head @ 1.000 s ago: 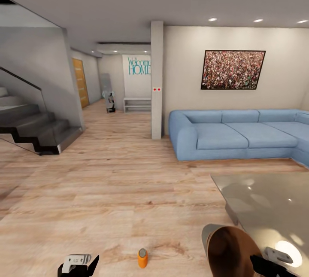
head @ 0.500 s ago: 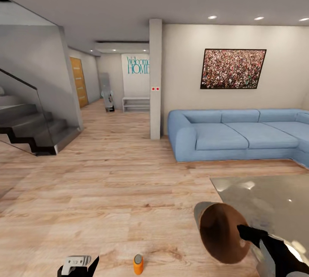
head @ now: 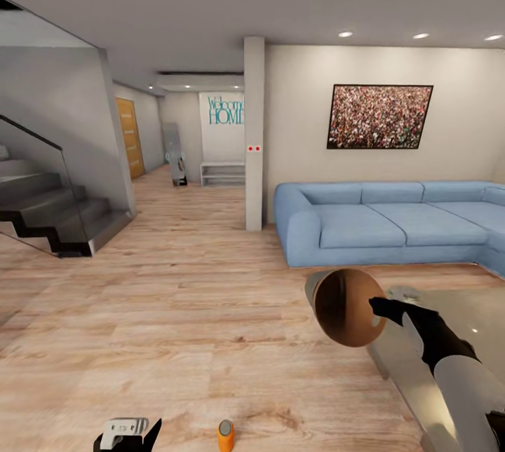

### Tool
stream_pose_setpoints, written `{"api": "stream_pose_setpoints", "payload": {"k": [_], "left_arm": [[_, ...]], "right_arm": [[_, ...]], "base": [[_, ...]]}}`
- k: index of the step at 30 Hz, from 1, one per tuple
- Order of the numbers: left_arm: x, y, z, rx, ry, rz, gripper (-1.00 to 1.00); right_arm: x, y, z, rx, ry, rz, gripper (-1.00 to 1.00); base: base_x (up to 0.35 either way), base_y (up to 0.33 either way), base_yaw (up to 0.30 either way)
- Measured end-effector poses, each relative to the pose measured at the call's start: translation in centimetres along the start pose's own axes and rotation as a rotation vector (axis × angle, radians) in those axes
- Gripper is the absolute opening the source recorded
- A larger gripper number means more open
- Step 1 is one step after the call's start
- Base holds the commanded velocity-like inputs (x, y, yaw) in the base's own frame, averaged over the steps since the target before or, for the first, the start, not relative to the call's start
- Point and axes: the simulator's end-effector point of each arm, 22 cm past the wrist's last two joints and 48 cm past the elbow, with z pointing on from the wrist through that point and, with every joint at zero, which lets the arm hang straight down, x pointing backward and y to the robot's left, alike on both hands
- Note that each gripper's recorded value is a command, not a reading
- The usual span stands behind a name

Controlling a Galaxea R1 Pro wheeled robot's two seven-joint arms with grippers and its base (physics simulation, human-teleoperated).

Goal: Put the three can of soda from the living room inside the tash can in the kitchen.

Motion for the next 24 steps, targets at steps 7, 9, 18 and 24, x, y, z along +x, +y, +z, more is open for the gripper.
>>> {"api": "stream_pose_setpoints", "payload": {"k": [7,9,18,24], "left_arm": [[0.0,0.0,0.0,-0.002,-0.001,0.001,1.0],[0.0,0.0,0.0,-0.002,0.001,0.003,1.0],[0.0,0.0,0.0,-0.003,0.002,0.003,1.0],[0.2,-0.1,0.0,0.003,0.01,-0.001,1.0]], "right_arm": [[-1.6,0.5,-0.2,-0.006,-0.024,-0.022,-1.0],[-1.8,0.6,-0.2,-0.007,-0.026,-0.024,-1.0],[-1.8,0.6,-0.2,-0.008,-0.027,-0.024,-1.0],[-1.8,0.6,-0.2,-0.007,-0.025,-0.026,-1.0]], "base": [[0.132,0.0,0.0],[0.279,0.0,0.0],[0.286,0.0,0.0],[0.065,0.0,0.0]]}}
